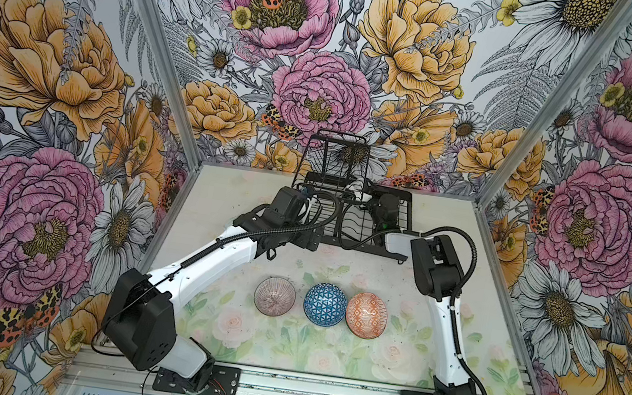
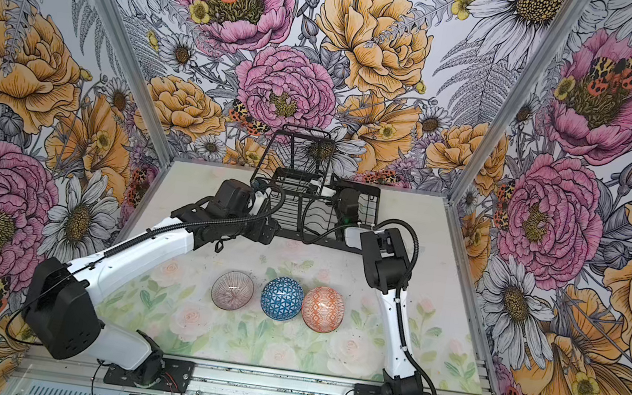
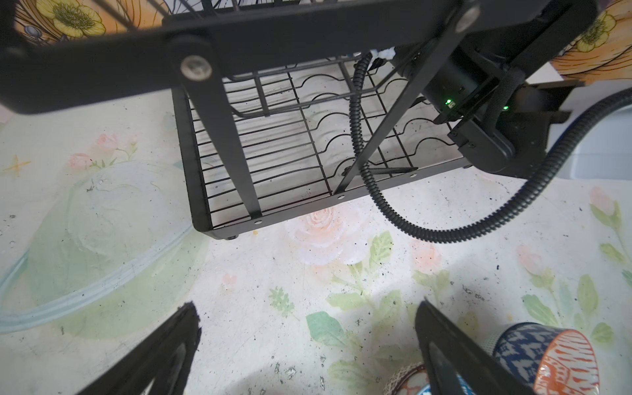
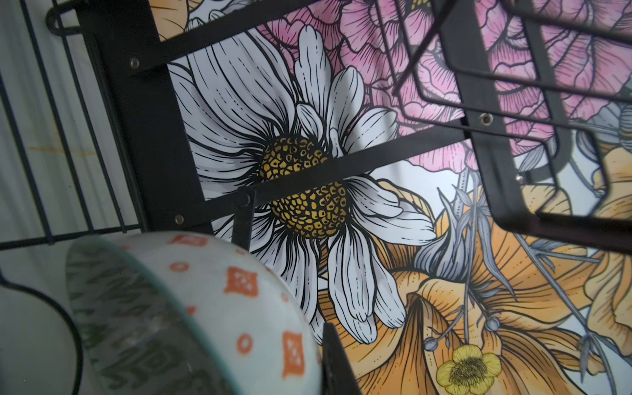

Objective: Load the bowls into the dish rack
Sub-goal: 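Lower the pale green bowl into a rack slot and open the right gripper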

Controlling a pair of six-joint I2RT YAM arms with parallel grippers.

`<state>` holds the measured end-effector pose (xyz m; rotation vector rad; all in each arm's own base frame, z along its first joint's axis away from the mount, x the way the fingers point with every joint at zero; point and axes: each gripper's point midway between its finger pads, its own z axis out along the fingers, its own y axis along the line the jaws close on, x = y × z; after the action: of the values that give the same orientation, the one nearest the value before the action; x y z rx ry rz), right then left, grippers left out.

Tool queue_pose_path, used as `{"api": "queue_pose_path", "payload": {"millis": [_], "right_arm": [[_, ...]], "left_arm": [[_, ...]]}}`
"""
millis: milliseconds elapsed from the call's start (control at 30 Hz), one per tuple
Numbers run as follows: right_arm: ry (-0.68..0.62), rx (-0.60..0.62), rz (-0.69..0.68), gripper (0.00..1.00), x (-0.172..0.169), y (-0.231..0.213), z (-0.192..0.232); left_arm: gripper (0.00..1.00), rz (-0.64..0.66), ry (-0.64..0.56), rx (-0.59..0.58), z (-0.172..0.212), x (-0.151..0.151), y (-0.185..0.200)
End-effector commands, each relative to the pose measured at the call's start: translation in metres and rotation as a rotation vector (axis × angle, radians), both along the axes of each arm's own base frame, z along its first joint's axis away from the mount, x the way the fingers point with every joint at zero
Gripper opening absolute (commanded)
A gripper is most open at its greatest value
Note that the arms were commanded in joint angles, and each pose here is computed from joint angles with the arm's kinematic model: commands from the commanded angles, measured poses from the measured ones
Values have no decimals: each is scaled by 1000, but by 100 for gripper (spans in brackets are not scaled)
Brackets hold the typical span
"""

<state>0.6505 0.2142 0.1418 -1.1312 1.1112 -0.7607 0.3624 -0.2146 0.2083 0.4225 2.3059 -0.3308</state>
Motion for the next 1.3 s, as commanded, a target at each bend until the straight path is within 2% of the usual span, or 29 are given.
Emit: {"api": "queue_pose_path", "payload": {"millis": [0, 200, 300, 567, 833, 1000, 1067, 1100, 1167, 1267], "right_arm": [[-56, 49, 16, 0, 3, 15, 17], [-25, 41, 23, 0, 4, 21, 8], [-2, 37, 19, 8, 4, 21, 5], [16, 43, 12, 13, 4, 20, 8], [45, 41, 21, 31, 6, 22, 11], [38, 42, 20, 35, 5, 22, 18], [30, 40, 17, 41, 4, 21, 25], [27, 41, 19, 47, 1, 21, 28], [21, 49, 19, 68, -3, 17, 38], [25, 61, 28, 95, -15, 11, 51]], "left_arm": [[99, -21, -20, -16, 11, 4, -2], [99, -20, -17, -11, 9, 3, -1], [99, -20, -14, -10, 8, 3, -1], [99, -19, -10, -9, 6, 2, 0], [99, -17, -6, -9, 4, 0, 1], [99, -15, -9, -9, 5, -1, 2], [99, -11, -12, -9, 6, -2, 3], [99, -10, -12, -8, 5, -2, 4], [99, -5, -13, -2, 4, -3, 6], [99, 3, -13, 4, 2, -3, 9]]}}
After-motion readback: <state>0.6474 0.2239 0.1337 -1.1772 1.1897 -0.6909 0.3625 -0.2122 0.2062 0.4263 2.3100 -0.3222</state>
